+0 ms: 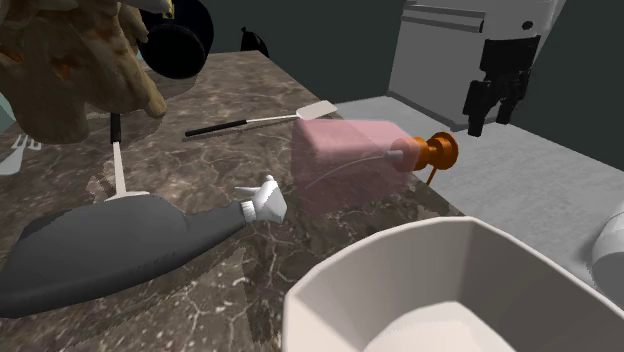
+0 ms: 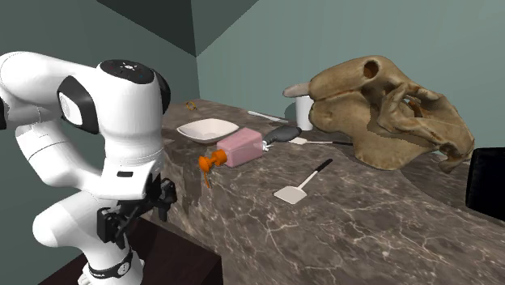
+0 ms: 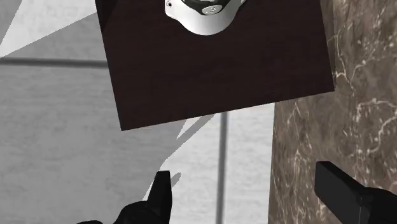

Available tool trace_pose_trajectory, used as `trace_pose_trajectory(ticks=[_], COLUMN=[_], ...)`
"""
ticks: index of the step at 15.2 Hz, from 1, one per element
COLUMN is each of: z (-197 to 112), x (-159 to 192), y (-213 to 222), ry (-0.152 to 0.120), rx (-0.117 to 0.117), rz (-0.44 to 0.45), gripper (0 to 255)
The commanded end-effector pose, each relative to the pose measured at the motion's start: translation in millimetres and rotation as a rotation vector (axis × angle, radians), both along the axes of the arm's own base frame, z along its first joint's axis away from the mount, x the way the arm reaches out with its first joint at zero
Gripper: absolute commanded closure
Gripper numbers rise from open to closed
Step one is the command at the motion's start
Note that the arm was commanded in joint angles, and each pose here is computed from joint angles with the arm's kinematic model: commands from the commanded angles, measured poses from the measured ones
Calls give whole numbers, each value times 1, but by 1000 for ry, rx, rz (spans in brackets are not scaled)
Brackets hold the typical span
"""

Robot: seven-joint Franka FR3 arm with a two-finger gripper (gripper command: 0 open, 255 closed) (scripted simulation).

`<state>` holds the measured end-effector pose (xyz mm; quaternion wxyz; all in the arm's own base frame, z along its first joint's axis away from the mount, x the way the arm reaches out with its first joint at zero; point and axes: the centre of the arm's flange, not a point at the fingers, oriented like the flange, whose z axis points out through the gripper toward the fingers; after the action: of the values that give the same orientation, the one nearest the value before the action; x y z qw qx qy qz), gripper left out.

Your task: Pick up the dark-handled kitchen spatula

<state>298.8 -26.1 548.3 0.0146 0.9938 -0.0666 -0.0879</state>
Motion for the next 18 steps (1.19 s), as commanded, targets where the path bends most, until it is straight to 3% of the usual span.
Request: trace_pose_trajectory(ticks=[1,9,18], z=[0,5,18], x=[0,91,174], y=[0,38,110], ry=[0,-41,-87], rx=[0,39,84], rz=[0,310,658], gripper=[0,0,0])
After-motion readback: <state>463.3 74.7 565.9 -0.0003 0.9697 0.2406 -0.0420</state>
